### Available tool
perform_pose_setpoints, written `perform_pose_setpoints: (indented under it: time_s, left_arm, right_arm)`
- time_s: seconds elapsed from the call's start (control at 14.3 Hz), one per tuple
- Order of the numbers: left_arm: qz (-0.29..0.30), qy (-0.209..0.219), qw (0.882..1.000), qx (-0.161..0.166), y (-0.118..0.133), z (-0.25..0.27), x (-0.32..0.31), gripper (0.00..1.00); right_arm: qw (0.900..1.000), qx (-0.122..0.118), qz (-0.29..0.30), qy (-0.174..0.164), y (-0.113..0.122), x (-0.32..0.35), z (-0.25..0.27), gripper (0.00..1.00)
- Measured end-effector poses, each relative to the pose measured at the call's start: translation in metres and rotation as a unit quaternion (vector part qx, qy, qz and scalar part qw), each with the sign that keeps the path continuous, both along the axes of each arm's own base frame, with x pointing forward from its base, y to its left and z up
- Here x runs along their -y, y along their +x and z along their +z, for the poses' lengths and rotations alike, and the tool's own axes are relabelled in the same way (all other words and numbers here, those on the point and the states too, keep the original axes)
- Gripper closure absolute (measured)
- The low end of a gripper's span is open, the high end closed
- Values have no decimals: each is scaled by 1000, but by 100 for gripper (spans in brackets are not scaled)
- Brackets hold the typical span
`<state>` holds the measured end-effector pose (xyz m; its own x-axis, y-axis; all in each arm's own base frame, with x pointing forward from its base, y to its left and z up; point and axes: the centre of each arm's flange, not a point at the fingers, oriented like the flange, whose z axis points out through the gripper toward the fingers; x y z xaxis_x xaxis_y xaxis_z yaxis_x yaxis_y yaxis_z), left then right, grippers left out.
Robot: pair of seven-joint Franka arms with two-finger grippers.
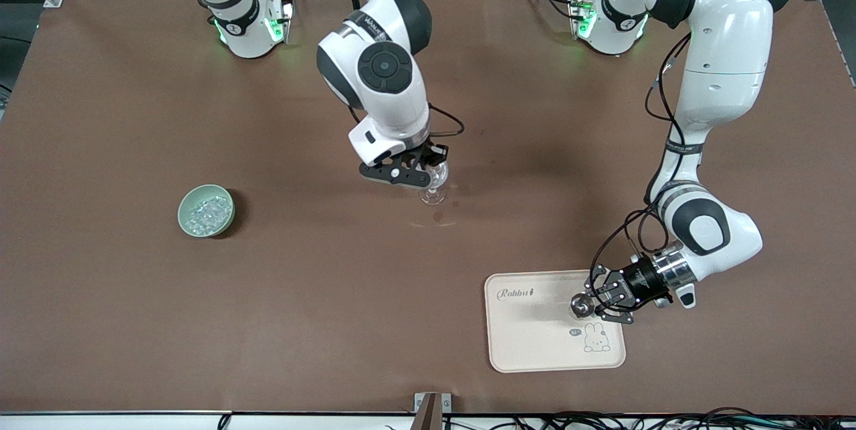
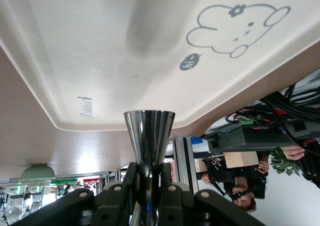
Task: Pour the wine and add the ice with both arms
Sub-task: 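Lower the jigger onto the tray while the right gripper lowers ice into the glass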
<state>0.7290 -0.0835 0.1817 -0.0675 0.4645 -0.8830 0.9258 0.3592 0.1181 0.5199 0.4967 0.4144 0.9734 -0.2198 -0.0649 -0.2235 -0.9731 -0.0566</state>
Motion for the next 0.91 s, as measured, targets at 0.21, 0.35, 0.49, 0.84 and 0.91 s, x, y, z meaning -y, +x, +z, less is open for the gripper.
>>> perform_pose_setpoints:
  time_s: [0.21, 0.35, 0.49, 0.84, 0.91]
  left_arm:
    - [2, -3, 1000, 9, -1, -8, 1, 79]
    - [-2, -1, 1000, 16, -4, -19, 1, 79]
    - [-2, 0, 1000, 13, -7, -30, 1, 79]
    - [7, -9, 1000, 6, -13, -52, -2, 78]
    - [3, -14, 1000, 4, -14, -52, -2, 72]
  right_arm:
    - [1000, -3, -4, -1, -15, -15, -1, 73]
    - [1000, -5, -5, -2, -23, -23, -3, 73]
    - [1000, -7, -4, -4, -29, -30, -7, 73]
    - [1000, -4, -9, 0, -28, -36, -21, 73]
    - [1000, -5, -10, -1, -27, -36, -24, 73]
